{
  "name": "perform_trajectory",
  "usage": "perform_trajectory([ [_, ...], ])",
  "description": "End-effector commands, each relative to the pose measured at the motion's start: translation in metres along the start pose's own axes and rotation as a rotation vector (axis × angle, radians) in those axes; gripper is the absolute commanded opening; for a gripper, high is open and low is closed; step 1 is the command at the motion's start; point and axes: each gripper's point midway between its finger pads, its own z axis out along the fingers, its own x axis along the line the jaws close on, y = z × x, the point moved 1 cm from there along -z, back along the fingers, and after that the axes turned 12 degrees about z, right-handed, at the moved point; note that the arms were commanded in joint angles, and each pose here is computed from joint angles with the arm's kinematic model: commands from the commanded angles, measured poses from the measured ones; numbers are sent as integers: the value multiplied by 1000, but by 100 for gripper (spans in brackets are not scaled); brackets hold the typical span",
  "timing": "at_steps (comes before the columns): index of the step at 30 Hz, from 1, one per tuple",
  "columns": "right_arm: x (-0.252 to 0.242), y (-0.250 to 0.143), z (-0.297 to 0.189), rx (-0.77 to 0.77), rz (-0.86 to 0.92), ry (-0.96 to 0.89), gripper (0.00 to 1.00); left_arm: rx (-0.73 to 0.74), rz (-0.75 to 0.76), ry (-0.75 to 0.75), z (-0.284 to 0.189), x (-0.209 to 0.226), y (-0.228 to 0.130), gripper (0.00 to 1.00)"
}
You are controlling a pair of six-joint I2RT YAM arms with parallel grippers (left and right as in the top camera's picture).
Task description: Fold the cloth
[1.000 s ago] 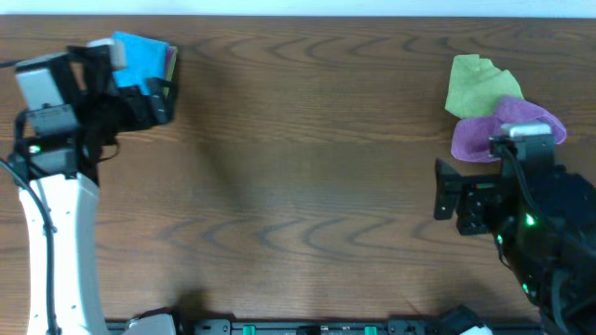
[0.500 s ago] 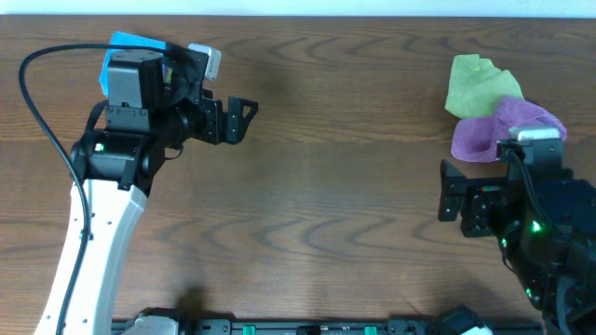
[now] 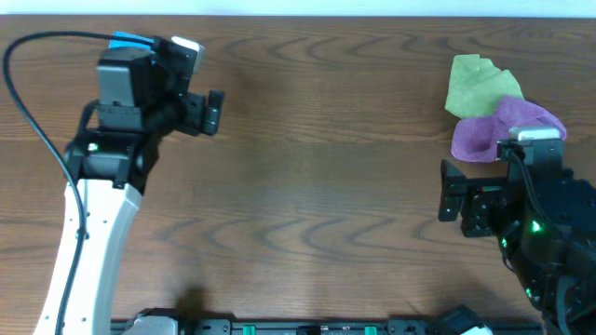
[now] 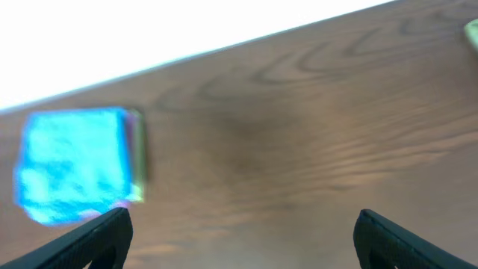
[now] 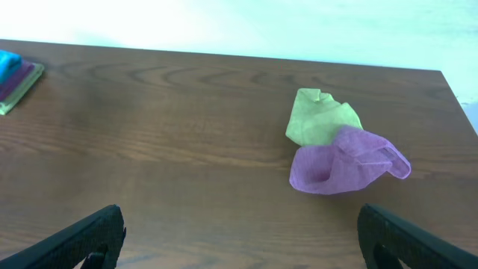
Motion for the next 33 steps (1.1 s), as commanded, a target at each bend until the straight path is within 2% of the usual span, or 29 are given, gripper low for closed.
perform_trajectory([
  [1,-1,4,-3,-14,0,-6,99,-31,111,59,-18,30,-1,95],
  [7,-1,3,-3,-13,0,-6,99,-34,24,198,-63,69,-32,95],
  [14,-1,3,-3,-13,0,-6,99,-77,-70,268,-90,30,-88,95],
  [22,-1,3,-3,-13,0,-6,99,-273,-71,395,-83,-3,-142,95],
  [33,-1,4,-3,-14,0,-6,99,-347,-162,507,-78,-11,-180,95],
])
